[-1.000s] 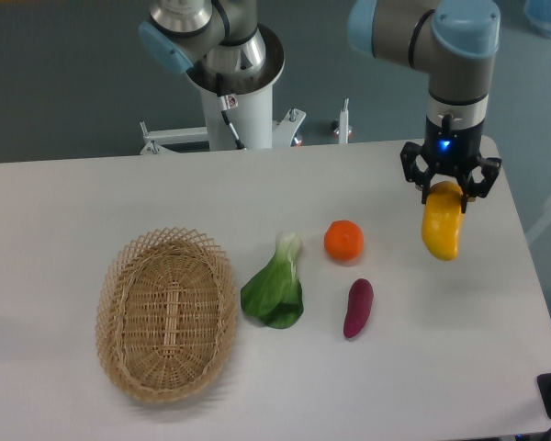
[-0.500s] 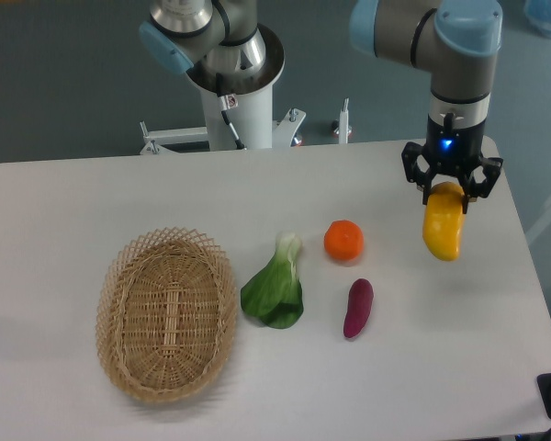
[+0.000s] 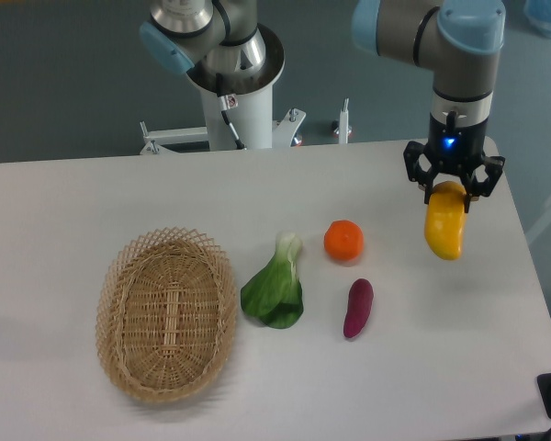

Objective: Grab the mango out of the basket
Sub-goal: 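Hold the mango raised above the table beside the orange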

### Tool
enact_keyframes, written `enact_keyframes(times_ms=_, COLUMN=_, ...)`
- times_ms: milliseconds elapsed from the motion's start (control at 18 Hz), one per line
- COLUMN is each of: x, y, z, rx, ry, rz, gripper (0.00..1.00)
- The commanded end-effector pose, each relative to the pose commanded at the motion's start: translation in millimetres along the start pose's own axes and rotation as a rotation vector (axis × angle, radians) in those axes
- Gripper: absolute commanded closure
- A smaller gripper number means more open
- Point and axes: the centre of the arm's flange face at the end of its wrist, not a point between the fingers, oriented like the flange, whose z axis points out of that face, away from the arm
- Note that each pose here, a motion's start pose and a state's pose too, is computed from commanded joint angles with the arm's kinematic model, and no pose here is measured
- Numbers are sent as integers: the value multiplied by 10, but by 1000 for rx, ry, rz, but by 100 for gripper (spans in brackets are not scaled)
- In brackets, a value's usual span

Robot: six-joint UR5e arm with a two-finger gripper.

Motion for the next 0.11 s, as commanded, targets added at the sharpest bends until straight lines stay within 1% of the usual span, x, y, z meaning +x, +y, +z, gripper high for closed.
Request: enact_keyframes(times_ms=111, x=-9, y=-4, z=-2, rx=1, ry=0, rz=0, gripper=48)
